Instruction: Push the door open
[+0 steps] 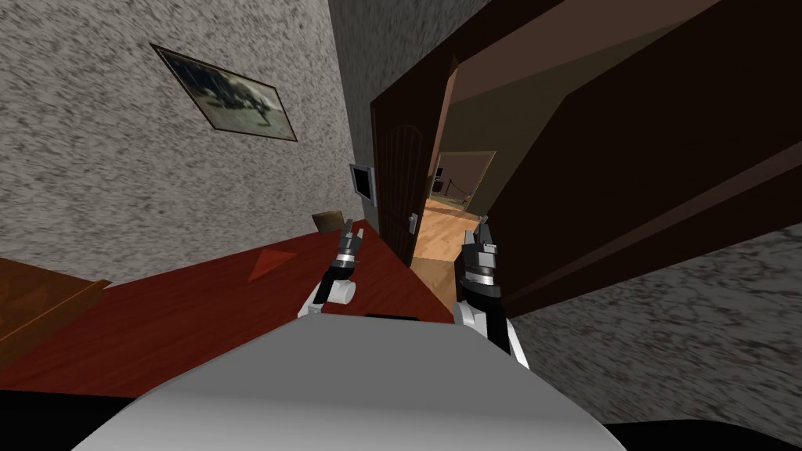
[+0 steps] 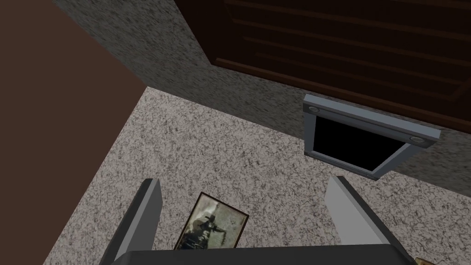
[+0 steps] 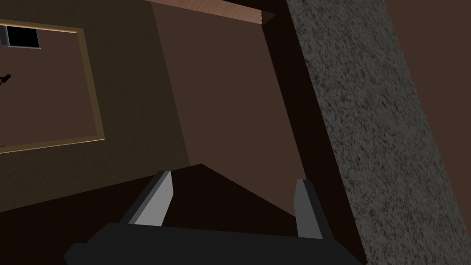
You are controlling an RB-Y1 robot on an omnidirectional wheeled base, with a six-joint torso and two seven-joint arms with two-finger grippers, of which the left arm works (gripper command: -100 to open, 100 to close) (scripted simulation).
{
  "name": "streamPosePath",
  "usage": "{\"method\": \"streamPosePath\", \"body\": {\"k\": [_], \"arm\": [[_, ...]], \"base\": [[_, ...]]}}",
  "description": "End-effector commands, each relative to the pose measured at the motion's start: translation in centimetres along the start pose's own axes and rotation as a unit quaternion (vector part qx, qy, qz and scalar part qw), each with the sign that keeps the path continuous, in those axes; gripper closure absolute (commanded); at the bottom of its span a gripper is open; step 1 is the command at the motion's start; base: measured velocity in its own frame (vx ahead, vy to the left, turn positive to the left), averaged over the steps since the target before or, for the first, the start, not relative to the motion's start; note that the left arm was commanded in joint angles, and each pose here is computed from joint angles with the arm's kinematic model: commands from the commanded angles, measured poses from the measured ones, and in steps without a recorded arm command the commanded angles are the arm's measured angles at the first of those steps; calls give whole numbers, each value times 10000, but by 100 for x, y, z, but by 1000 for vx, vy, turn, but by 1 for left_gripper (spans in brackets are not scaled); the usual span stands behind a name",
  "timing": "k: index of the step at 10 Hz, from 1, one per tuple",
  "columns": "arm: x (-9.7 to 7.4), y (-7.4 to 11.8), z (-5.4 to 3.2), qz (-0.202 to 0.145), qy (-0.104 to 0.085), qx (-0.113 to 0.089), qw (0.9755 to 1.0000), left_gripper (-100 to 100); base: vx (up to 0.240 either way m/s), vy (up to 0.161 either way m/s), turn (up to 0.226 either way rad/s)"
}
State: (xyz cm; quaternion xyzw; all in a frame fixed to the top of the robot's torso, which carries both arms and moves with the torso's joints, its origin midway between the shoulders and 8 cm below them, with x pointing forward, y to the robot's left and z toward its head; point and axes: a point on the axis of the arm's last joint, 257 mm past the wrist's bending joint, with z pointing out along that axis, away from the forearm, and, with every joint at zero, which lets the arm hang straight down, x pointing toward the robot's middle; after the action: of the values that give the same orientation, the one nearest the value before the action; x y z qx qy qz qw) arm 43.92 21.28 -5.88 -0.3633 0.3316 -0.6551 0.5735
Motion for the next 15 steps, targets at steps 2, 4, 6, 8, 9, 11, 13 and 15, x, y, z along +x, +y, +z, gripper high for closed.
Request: {"method": "streamPosePath", "body": {"k": [2, 4, 6, 8, 9, 11, 13, 15], "arm": [[116, 260, 24, -66, 112, -200, 9997, -100], [160, 352, 34, -87, 157, -274, 9995, -100], [257, 538, 53, -131, 249, -424, 9987, -100], [358, 728, 65, -167, 345, -583, 9976, -100], [409, 821, 69, -181, 394, -662, 9969, -100], [463, 914, 73, -198, 443, -741, 9961, -100], [573, 1097, 77, -222, 544, -900, 9942, -100], [684, 1275, 75, -239, 647, -1058, 9920, -100]], "base": [[98, 56, -101], [80, 47, -57], [62, 46, -72], [75, 71, -112], [99, 69, -92], [79, 57, -70], [63, 41, -78], [76, 75, -110]]}}
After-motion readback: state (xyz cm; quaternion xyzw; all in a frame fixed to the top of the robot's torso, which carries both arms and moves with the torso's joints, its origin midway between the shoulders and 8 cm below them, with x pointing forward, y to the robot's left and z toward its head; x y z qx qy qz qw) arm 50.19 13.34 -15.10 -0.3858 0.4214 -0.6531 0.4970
